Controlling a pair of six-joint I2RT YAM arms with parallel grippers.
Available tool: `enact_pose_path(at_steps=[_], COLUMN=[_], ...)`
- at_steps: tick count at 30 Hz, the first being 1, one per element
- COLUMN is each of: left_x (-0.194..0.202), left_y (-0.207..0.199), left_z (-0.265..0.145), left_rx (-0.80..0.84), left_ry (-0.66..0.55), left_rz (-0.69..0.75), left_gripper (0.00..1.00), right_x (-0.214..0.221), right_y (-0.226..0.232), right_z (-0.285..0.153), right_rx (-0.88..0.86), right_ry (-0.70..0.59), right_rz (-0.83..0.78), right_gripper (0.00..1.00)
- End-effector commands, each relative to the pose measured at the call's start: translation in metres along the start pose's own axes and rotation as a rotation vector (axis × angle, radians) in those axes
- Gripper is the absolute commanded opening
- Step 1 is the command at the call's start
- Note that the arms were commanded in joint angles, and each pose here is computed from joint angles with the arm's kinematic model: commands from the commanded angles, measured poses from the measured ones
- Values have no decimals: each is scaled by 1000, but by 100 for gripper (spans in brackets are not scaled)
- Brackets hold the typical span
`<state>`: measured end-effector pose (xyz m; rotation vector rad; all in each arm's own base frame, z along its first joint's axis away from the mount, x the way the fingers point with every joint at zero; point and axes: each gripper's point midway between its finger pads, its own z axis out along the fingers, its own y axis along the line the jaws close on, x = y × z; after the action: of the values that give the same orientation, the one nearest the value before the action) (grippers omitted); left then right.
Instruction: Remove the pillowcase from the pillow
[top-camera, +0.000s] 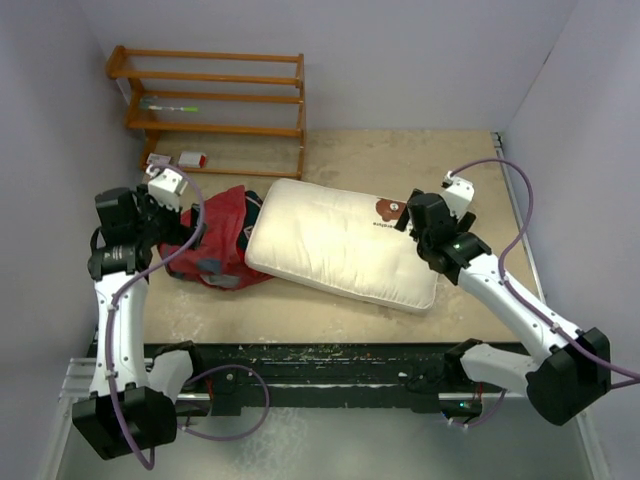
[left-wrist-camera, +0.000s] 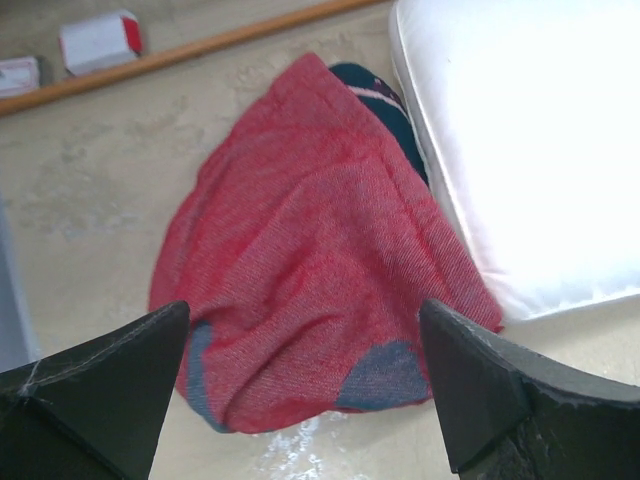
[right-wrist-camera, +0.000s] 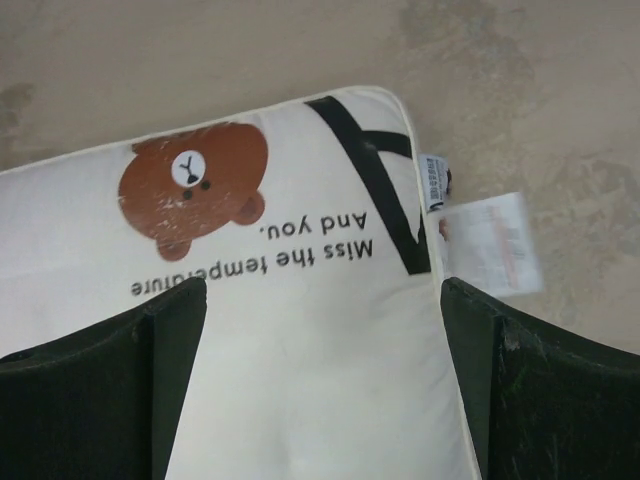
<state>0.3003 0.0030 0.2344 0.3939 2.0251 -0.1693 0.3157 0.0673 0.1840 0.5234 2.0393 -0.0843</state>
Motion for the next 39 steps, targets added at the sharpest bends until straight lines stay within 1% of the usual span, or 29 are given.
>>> enact_pose_path(at_steps=[1, 3, 6, 8, 10, 15, 17, 21, 24, 27, 29, 31, 33, 34, 35, 36, 37, 39], left_x=[0, 13, 33, 43, 50, 44, 41, 44, 60, 74, 86, 100, 110, 112, 113, 116, 118, 120], left_y=[-12, -16, -22, -28, -31, -41, -43, -47, -39, -25, -15, -8, -14, -17, -21, -27, -30, -31], left_z=[3, 7, 12, 13, 16, 15, 14, 12, 15, 17, 19, 23, 28, 29, 30, 30, 30, 30], left_rx=[17, 13, 17, 38, 50, 93, 98, 90, 6, -95, -159, -210, -180, -169, -153, -124, -117, -117], left_ry=[-138, -167, -182, -180, -178, -215, -243, -299, -323, -341, -318, -304, -307, -328, -348, -347, -354, -363], left_rz=[-9, 4, 15, 27, 0, -46, -61, -58, -87, -75, -110, -142, -124, -112, -89, -68, -61, -58], left_gripper=[99, 99, 99, 99, 99, 99, 99, 99, 99, 99, 99, 99, 99, 99, 99, 99, 99, 99], right_x=[-3, 2, 8, 2, -2, -15, -16, -8, -8, -13, -12, -10, -11, -14, -16, -13, -9, -2], right_y=[-37, -42, -51, -57, -63, -86, -89, -88, -92, -99, -100, -106, -105, -105, -103, -97, -94, -98], right_z=[6, 9, 9, 4, -3, -24, -29, -34, -39, -47, -47, -44, -42, -42, -41, -37, -35, -30], right_rx=[177, 191, 206, 196, 170, 148, 114, -5, -53, -73, -76, -38, -17, 3, 11, -6, -21, 1], right_ry=[-73, -66, -73, -133, -198, -336, -375, -425, -490, -559, -573, -572, -556, -554, -553, -531, -516, -507], right_rz=[-136, -219, -231, -179, -112, 77, 98, 75, 92, 124, 118, 138, 114, 59, -34, -109, -135, -127], right_gripper=[100, 100, 100, 100, 100, 100, 100, 100, 100, 100, 100, 100, 100, 100, 100, 100, 100, 100])
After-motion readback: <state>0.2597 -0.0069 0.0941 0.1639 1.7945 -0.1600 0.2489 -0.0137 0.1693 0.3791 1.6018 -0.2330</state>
